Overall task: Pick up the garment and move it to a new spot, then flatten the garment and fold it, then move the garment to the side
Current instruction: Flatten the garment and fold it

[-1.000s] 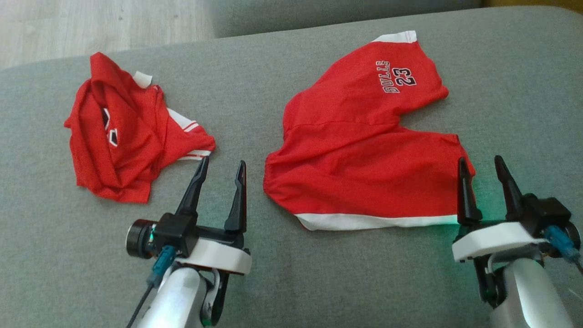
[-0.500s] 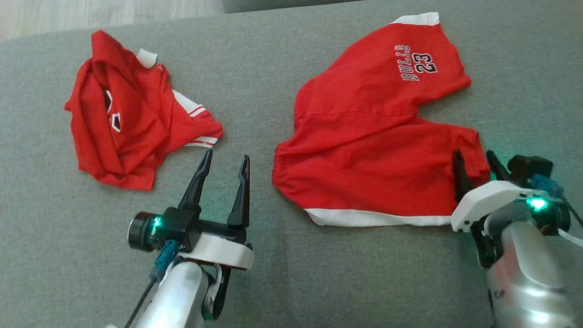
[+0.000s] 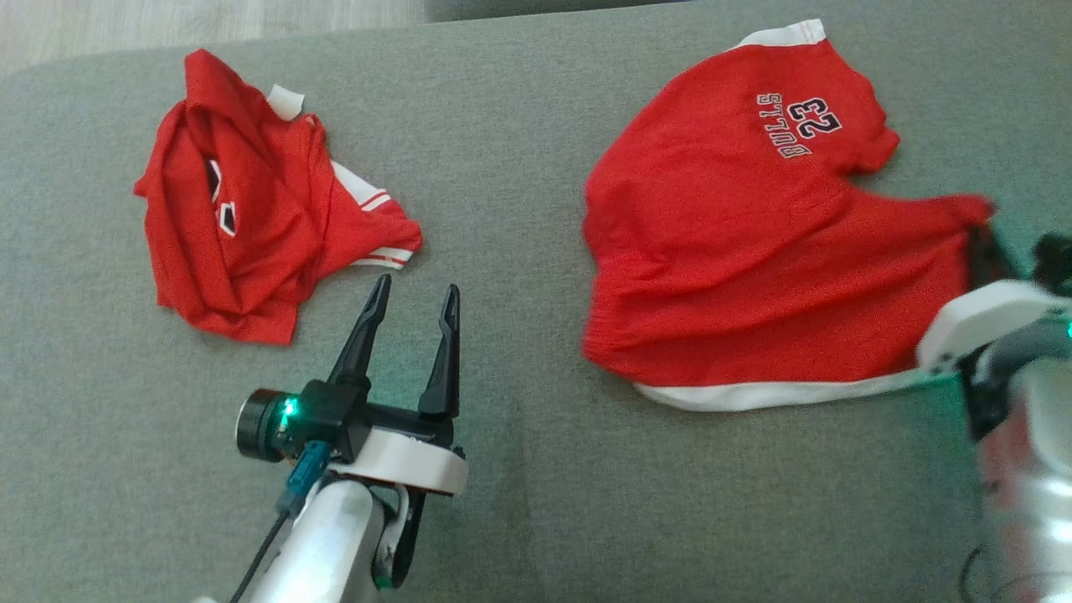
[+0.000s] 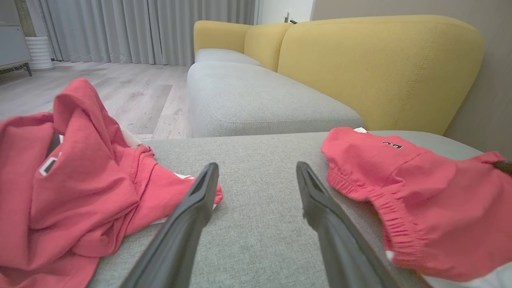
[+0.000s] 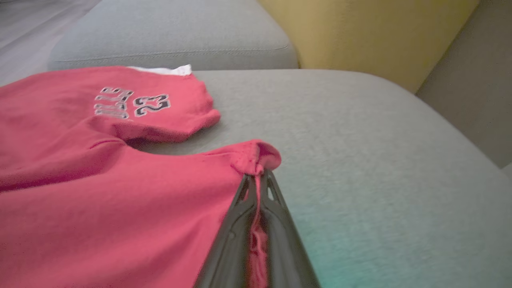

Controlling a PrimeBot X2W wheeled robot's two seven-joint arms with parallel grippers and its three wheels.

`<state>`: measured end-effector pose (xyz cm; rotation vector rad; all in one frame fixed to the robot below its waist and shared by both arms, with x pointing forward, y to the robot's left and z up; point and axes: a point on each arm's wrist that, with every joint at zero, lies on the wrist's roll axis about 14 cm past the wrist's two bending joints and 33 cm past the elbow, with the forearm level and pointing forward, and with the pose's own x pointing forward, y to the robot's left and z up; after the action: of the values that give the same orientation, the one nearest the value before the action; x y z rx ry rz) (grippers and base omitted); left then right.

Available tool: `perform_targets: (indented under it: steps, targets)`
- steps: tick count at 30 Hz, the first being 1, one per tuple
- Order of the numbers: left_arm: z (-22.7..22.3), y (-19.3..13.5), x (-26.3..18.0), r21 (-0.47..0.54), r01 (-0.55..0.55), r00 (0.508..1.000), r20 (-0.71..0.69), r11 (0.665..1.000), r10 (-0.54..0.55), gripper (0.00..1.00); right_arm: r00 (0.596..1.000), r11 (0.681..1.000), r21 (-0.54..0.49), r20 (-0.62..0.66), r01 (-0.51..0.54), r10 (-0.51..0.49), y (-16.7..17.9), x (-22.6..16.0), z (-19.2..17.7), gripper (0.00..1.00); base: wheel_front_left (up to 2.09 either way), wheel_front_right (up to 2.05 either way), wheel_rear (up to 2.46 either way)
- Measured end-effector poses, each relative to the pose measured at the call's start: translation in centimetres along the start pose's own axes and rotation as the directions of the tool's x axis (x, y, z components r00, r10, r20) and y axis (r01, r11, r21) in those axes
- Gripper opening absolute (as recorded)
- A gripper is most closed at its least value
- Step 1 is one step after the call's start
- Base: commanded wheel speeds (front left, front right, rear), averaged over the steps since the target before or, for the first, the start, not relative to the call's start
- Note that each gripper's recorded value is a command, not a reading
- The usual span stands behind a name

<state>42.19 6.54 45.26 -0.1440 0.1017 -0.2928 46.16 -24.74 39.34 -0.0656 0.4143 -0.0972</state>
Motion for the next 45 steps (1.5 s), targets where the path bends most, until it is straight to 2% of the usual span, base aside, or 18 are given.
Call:
perform_targets:
  steps: [5, 9, 10, 11, 12, 14, 15, 19, 24, 28, 32, 36, 39, 45]
  targets:
    - [0.0, 0.2, -0.1, 0.0, -0.007, 1.0, -0.001, 1.0, 0.007, 1.0, 0.996, 0.995, -0.056, 0.047, 0.078, -0.076, -3.7, 1.0, 2.7, 0.0, 0.0, 0.0, 0.0]
    - [-0.3, 0.4, -0.2, -0.001, -0.014, 1.0, -0.008, 1.0, 0.014, 1.0, 0.992, 0.989, -0.083, 0.001, 0.122, -0.123, -5.7, 1.0, 1.7, 0.0, 0.0, 0.0, 0.0]
    - [-0.4, 0.5, -0.2, -0.002, -0.015, 1.0, -0.01, 1.0, 0.015, 1.0, 0.991, 0.987, -0.098, -0.025, 0.125, -0.128, -5.9, 1.0, 1.2, 0.1, 0.0, 0.0, 0.0]
    - [-0.5, 0.5, -0.2, -0.002, -0.016, 1.0, -0.012, 1.0, 0.016, 1.0, 0.991, 0.985, -0.117, -0.031, 0.127, -0.132, -6.1, 1.0, 1.0, 0.96, 0.0, 0.0, 0.0]
    - [-0.5, 0.5, -0.2, -0.002, -0.015, 1.0, -0.014, 1.0, 0.015, 1.0, 0.99, 0.983, -0.122, -0.025, 0.135, -0.139, -6.3, 1.0, 1.1, 1.0, 0.0, 0.0, 0.0]
    - [-0.5, 0.5, -0.2, -0.002, -0.015, 1.0, -0.014, 1.0, 0.015, 1.0, 0.989, 0.981, -0.124, 0.002, 0.149, -0.15, -6.5, 1.0, 1.6, 1.0, 0.0, 0.0, 0.0]
    - [-0.4, 0.4, -0.1, -0.001, -0.013, 1.0, -0.012, 1.0, 0.013, 1.0, 0.987, 0.982, -0.111, 0.055, 0.155, -0.149, -6.2, 1.0, 2.6, 1.0, 0.0, 0.0, 0.0]
    - [0.1, 0.1, -0.2, 0.003, -0.005, 1.0, 0.001, 1.0, 0.005, 1.0, 0.977, 0.99, -0.074, 0.186, 0.12, -0.104, -3.5, 0.7, 5.3, 1.0, 0.0, 0.0, 0.0]
    - [1.1, -0.4, -0.4, 0.011, 0.006, 1.0, 0.028, 1.0, -0.006, 1.0, 0.947, 0.999, -0.047, 0.321, -0.003, 0.018, 1.4, -0.6, 8.7, 1.0, 0.0, 0.0, 0.0]
    - [1.9, -0.8, -0.8, 0.018, 0.014, 0.999, 0.046, 1.0, -0.014, 1.0, 0.919, 0.989, -0.021, 0.366, -0.149, 0.146, 5.6, -3.2, 8.5, 1.0, 0.0, 0.0, 0.0]
    - [2.5, -0.9, -1.2, 0.024, 0.013, 0.998, 0.061, 1.0, -0.014, 1.0, 0.895, 0.945, 0.003, 0.322, -0.326, 0.308, 11.2, -6.4, 5.2, 1.0, 0.0, 0.0, 0.0]
    - [2.4, -0.9, -2.0, 0.023, 0.006, 0.998, 0.06, 1.0, -0.007, 1.0, 0.862, 0.895, -0.039, 0.252, -0.444, 0.439, 15.3, -8.9, 2.3, 1.0, 0.0, 0.0, 0.0]
    - [2.3, -0.7, -2.2, 0.022, -0.002, 0.998, 0.056, 1.0, 0.0, 1.0, 0.842, 0.869, -0.064, 0.222, -0.491, 0.492, 17.1, -9.5, 1.9, 1.0, 0.0, 0.0, 0.0]
    - [1.7, -0.1, -2.2, 0.007, -0.019, 0.999, 0.04, 1.0, 0.019, 1.0, 0.825, 0.835, -0.094, 0.125, -0.543, 0.551, 19.1, -9.3, -0.1, 1.0, 0.0, 0.0, 0.0]
